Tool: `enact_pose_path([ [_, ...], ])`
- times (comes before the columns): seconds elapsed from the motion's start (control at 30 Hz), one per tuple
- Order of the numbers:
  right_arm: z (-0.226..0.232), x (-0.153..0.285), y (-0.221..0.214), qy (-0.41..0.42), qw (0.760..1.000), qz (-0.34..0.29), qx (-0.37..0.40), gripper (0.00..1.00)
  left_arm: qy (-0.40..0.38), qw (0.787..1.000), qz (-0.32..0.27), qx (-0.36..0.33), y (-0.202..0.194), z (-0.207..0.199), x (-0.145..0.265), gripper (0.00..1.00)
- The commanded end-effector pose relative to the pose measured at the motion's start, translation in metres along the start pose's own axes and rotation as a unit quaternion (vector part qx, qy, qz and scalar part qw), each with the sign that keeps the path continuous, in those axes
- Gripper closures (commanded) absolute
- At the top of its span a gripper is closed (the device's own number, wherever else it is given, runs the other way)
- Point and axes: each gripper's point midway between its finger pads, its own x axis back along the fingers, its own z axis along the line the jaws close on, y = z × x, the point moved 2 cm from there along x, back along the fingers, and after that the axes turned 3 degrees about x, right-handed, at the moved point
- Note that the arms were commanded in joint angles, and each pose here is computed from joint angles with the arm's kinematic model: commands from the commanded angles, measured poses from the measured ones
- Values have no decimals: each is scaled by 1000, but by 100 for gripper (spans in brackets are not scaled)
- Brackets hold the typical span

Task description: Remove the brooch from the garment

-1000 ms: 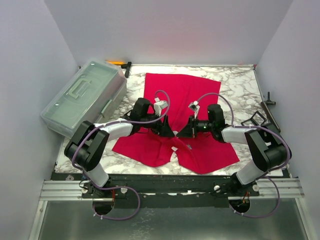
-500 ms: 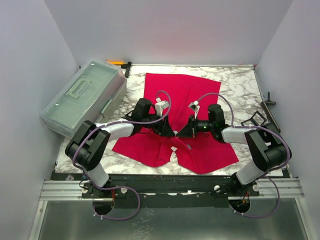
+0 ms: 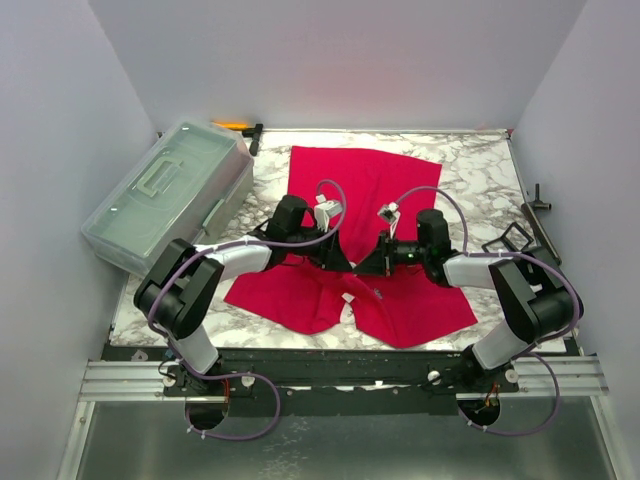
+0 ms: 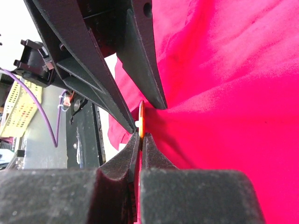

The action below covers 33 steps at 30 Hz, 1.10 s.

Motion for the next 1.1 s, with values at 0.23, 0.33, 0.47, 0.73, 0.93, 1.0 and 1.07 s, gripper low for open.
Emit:
enact_pose_path([
  [0.23,13,2,3,22,1000,-9,17,99,33,999,0,-3,-2,17,-6,70],
  [0.33,10,4,4,19,1000,-11,13,99,36,999,2,-9,-4,18,-5,69],
  [0.47,9,5,4,19,1000,-13,13,99,34,999,5,-17,-6,18,-3,63],
  [0.73,11,4,2,29,999,-10,11,99,33,999,3,-17,-2,17,-5,60],
  [0.93,11,5,3,25,1000,-14,13,99,36,999,6,-7,-4,21,-6,71],
  [1.0,10,5,4,22,1000,-15,15,99,37,999,7,-4,-5,22,-7,76],
  [1.07,9,5,4,19,1000,-15,16,99,37,999,8,1,-5,23,-6,80],
])
